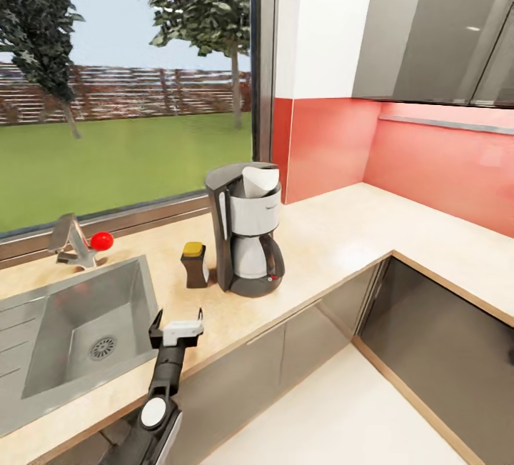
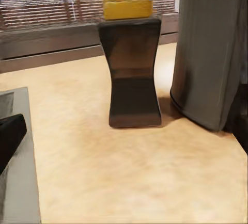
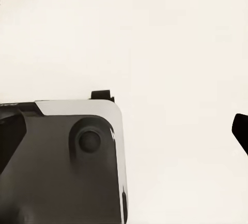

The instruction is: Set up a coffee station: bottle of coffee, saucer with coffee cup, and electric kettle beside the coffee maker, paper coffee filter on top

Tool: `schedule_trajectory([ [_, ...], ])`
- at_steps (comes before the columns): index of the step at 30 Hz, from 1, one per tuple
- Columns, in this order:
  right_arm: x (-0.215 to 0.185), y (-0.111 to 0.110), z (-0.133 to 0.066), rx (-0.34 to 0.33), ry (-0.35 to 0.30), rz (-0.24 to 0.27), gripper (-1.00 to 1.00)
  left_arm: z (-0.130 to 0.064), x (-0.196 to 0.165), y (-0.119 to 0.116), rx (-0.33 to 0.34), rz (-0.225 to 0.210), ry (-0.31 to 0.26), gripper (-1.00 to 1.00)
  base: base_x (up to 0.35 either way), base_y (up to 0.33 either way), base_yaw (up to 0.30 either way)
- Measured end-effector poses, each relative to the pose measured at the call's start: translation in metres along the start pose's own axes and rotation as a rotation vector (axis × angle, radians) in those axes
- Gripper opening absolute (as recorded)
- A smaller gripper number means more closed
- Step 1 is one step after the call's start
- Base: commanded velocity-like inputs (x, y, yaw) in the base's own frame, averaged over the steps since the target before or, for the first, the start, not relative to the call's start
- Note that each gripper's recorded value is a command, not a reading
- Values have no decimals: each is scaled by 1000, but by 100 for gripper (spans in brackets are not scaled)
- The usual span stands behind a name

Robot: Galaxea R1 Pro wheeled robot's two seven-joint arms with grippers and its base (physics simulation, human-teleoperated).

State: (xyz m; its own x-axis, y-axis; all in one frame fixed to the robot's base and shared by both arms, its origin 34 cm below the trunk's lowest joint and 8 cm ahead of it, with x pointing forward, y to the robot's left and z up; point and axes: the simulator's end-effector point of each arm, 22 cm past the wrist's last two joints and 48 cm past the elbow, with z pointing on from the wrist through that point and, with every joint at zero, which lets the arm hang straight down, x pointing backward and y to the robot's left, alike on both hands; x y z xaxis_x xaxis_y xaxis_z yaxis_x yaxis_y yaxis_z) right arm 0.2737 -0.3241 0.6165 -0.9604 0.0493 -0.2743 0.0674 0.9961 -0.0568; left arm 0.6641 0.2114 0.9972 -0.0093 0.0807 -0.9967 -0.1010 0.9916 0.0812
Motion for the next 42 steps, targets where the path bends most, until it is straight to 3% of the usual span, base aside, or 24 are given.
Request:
schedule_trajectory([
  [3,-1,0,0,1,-3,1,100,-16,-27,1,4,-22,-57,100,-6,0,187],
  [10,-14,-2,1,4,-29,0,100,-28,-55,-10,30,-42,-108,100,-1,0,213],
  [13,-20,-6,1,10,-42,-1,100,-30,-55,-21,57,-29,-81,100,0,0,45],
  [15,-26,-15,1,22,-58,-4,100,-32,-53,-23,62,-10,-19,100,0,0,5],
  [19,-33,-17,1,24,-82,-6,100,-34,-53,-24,72,-5,-3,100,0,0,1],
  [25,-45,-18,-1,27,-135,-6,100,-39,-53,-52,217,1,-2,100,0,0,0],
  [33,-46,-19,-1,28,-138,-4,100,-45,-51,-54,228,-2,3,100,0,0,19],
  [42,-46,-19,0,28,-138,-5,100,-46,-52,-54,228,-5,3,100,-54,-22,244],
])
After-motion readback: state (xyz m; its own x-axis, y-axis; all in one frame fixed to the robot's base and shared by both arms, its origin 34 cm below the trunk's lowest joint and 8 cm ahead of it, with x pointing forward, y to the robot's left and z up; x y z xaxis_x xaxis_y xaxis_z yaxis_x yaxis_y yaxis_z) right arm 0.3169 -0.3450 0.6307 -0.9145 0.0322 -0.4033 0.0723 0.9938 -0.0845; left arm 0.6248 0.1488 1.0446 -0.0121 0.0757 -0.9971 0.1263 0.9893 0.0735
